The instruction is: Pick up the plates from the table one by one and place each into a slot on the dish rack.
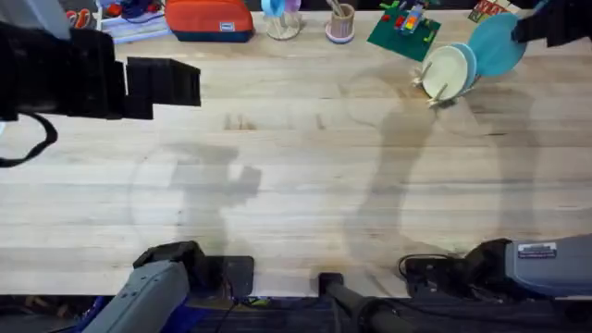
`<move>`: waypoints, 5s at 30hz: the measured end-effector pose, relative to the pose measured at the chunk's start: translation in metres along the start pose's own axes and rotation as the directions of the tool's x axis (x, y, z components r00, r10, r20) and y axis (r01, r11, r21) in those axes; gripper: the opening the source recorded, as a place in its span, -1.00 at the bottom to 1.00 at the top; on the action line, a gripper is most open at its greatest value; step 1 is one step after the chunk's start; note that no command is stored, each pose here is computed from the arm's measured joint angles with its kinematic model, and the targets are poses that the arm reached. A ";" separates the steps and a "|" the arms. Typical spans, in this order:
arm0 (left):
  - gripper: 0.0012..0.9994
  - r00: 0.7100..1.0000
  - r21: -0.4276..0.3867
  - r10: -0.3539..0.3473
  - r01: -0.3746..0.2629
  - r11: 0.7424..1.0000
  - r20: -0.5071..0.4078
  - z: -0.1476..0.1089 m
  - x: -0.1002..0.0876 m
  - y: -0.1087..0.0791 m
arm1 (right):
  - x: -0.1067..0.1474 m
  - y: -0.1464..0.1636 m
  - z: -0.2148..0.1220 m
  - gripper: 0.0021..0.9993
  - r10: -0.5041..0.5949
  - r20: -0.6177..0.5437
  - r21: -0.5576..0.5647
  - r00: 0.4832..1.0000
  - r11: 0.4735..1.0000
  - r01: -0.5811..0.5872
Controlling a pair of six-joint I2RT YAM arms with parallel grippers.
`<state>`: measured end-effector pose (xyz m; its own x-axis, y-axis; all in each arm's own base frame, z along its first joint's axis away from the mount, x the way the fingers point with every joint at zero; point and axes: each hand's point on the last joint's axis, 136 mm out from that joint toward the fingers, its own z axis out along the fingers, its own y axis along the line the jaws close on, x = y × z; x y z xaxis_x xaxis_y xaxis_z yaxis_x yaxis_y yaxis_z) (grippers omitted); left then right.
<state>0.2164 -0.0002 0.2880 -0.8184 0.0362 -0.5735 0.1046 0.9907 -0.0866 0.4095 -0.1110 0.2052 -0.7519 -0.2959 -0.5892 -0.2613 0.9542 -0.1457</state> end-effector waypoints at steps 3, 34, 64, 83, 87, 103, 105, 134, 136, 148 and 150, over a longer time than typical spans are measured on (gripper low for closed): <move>0.99 1.000 0.000 0.000 0.000 1.000 0.000 0.000 0.000 0.000 | -0.005 0.003 0.000 -0.95 -0.006 0.024 -0.016 1.000 1.000 0.006; 0.99 1.000 0.000 0.000 0.000 1.000 0.000 0.000 0.000 0.000 | -0.008 0.010 0.011 -0.95 -0.020 0.021 -0.041 1.000 0.999 0.021; 0.99 1.000 0.000 0.000 0.000 1.000 0.000 0.000 0.000 0.000 | 0.012 0.012 0.039 -0.95 0.000 -0.064 -0.079 0.998 0.997 -0.005; 0.99 1.000 0.000 0.000 0.000 1.000 0.000 0.000 0.000 0.000 | 0.017 0.014 0.048 -0.74 0.002 -0.085 -0.091 0.996 0.996 -0.010; 0.99 1.000 0.000 0.000 0.000 1.000 0.000 0.000 0.000 0.000 | 0.017 0.014 0.048 -0.67 0.001 -0.085 -0.092 0.996 0.996 -0.009; 0.99 1.000 0.000 0.000 0.000 1.000 0.000 0.000 0.000 0.000 | 0.008 0.024 0.051 -0.58 -0.029 -0.067 -0.103 0.997 0.994 0.022; 0.99 1.000 0.000 0.000 0.000 1.000 0.000 0.000 0.000 0.000 | 0.005 0.024 0.048 -0.57 -0.031 -0.059 -0.098 0.998 0.995 0.026; 0.99 1.000 0.000 0.000 0.000 1.000 0.000 0.000 0.000 0.000 | -0.052 0.031 -0.107 -0.23 -0.092 0.247 0.111 0.965 0.992 0.066; 0.99 1.000 0.000 0.000 0.000 1.000 0.000 0.000 0.000 0.000 | -0.053 0.034 -0.118 0.03 -0.091 0.263 0.119 0.961 0.991 0.061; 0.99 1.000 0.000 0.000 0.000 1.000 0.000 0.000 0.000 0.000 | -0.034 0.064 -0.187 0.73 -0.089 0.318 0.150 0.944 0.988 0.042; 0.99 1.000 0.000 0.000 0.000 1.000 0.000 0.000 0.000 0.000 | -0.029 0.070 -0.200 0.76 -0.083 0.332 0.154 0.940 0.988 0.032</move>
<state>0.2164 -0.0002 0.2881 -0.8182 0.0363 -0.5738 0.1047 0.9907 -0.0867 0.2922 -0.0441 0.3709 -0.4837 -0.3419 -0.8057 -0.1888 0.9396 -0.2854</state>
